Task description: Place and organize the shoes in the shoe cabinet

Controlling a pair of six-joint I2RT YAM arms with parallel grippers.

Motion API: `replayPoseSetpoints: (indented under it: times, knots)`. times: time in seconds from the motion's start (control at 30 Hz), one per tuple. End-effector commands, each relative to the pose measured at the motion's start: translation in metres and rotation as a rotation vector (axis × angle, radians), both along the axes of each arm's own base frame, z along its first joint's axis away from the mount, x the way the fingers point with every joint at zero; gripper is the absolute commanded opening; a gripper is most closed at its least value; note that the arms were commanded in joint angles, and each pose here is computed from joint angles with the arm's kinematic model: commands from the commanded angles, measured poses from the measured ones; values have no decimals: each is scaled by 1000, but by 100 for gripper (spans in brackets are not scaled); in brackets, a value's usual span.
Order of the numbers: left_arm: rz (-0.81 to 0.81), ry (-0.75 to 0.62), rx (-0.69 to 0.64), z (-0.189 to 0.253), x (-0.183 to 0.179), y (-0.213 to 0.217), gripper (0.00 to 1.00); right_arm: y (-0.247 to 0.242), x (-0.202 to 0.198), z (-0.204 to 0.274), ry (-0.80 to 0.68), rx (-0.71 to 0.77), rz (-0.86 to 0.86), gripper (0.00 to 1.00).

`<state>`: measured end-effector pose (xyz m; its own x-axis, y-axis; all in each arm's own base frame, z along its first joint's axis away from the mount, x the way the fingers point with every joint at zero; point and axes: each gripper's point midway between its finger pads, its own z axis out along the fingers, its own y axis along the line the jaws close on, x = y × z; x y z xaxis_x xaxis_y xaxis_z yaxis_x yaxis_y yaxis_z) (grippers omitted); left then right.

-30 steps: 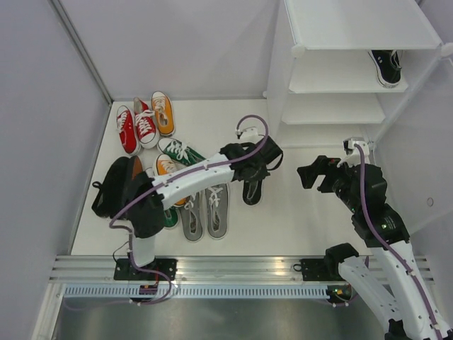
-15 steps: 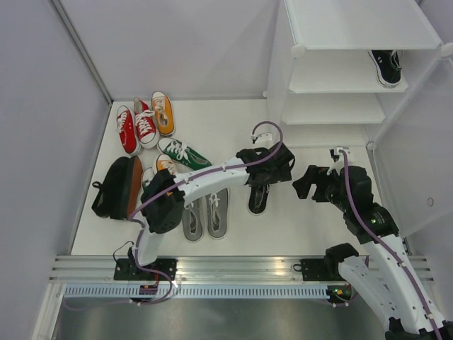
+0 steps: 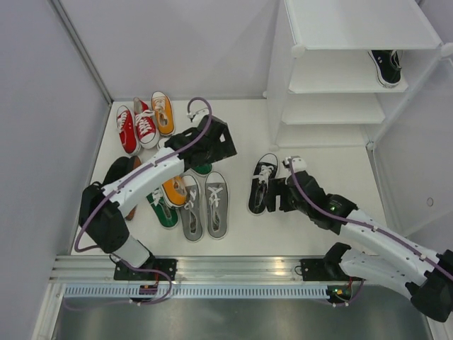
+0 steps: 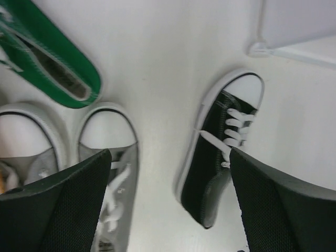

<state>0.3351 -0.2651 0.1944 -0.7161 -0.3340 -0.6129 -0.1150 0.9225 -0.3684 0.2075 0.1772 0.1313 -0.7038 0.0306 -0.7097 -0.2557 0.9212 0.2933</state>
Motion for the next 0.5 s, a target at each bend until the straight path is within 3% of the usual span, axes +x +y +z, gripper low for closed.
replayPoseSetpoints:
  times: [0.0, 0.17, 0.27, 0.47]
  knots:
    - [-42, -15, 16, 9, -6, 43, 95, 22, 19, 21, -117, 26, -108, 86]
    - [27, -48, 57, 11, -20, 119, 95, 59, 21, 9, -108, -57, -81, 84]
    - [105, -87, 134, 10, -31, 159, 94, 75, 26, 11, -121, -71, -73, 74]
    - [138, -82, 234, -7, -45, 198, 95, 94, 39, -9, -94, -127, -80, 66]
